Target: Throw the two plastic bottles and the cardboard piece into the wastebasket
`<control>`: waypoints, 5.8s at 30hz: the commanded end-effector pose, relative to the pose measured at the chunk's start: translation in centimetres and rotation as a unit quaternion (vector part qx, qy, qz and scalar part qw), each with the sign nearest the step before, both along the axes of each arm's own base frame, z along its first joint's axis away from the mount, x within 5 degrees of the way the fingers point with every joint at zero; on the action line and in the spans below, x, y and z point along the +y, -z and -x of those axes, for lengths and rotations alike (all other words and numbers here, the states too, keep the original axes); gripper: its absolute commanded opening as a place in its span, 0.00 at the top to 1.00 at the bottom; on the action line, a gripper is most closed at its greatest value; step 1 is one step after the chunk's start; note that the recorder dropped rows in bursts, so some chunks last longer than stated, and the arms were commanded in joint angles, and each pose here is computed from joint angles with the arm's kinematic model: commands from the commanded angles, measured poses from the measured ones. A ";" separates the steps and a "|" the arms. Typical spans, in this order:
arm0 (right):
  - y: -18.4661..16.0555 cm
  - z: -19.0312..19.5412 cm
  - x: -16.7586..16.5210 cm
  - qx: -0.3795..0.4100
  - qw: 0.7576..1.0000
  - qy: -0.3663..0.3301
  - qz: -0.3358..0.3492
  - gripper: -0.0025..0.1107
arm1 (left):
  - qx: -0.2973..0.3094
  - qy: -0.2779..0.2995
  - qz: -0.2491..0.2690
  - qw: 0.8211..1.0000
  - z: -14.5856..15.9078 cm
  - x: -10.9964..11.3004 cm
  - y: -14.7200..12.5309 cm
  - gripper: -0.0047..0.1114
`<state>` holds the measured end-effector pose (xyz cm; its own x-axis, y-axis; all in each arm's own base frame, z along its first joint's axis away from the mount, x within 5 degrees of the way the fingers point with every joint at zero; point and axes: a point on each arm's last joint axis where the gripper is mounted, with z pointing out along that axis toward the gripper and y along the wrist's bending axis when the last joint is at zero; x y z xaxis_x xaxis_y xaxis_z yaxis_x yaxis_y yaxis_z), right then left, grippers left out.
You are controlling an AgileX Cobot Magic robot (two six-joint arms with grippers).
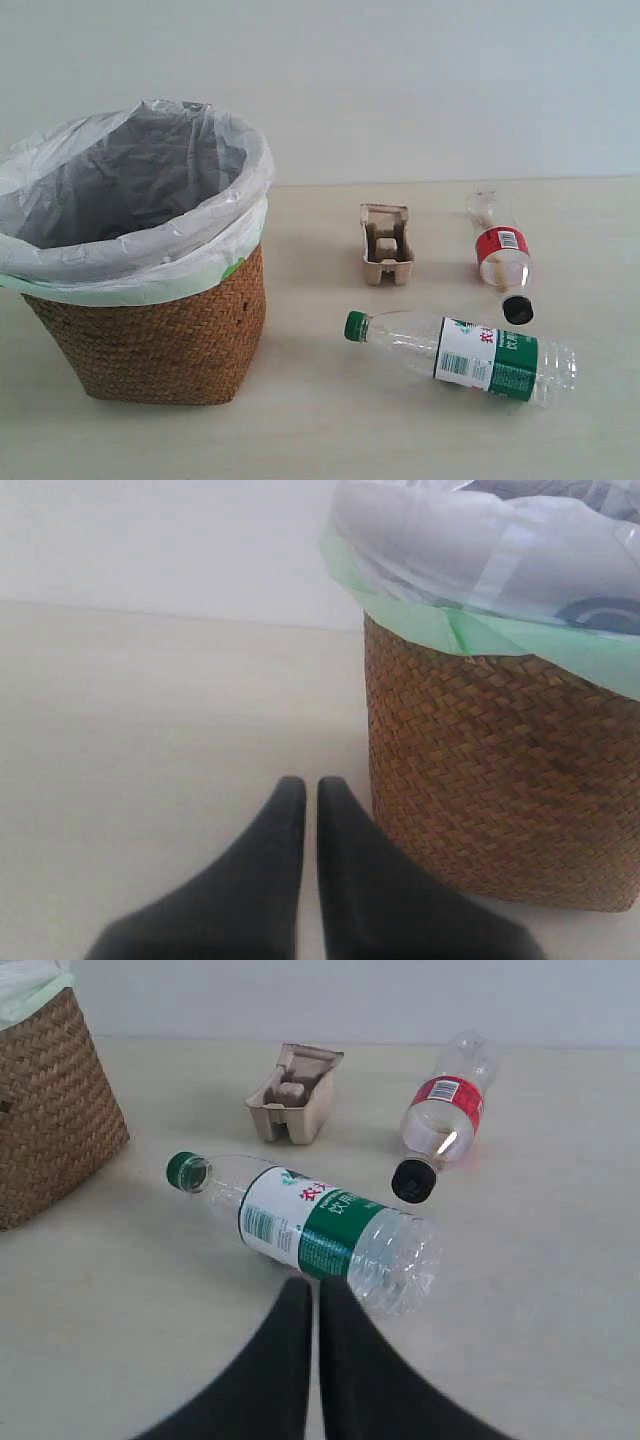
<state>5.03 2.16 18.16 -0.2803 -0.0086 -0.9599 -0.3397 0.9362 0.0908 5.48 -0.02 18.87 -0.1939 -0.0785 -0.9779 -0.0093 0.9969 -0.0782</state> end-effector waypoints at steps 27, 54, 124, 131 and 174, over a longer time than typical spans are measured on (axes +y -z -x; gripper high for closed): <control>-0.1 0.0 0.0 -0.007 1.000 0.001 0.000 0.98 | -0.003 -0.001 0.000 1.000 0.0 0.0 0.1 0.93; -2.0 -0.1 0.4 0.064 0.904 0.050 -0.420 0.98 | -0.003 -0.001 0.000 1.000 0.0 0.0 0.1 0.93; 3.2 -26.2 12.7 0.339 0.757 -0.323 0.457 0.41 | -0.003 -0.001 0.000 1.000 0.0 0.0 0.1 0.93; 4.6 -25.9 13.2 0.373 0.760 -0.326 0.421 0.41 | -0.003 -0.001 0.000 1.000 0.0 0.0 0.1 0.93; -16.3 -23.9 12.2 0.185 0.978 -0.059 0.082 0.98 | -0.003 -0.001 0.000 1.000 0.0 0.0 0.1 0.93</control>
<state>29.32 14.88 32.01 -0.6186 -0.3870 -0.6838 -0.5289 0.8487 -0.0018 5.48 -0.02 18.87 -0.1939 -0.0785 -0.9779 -0.0093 0.9969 -0.0782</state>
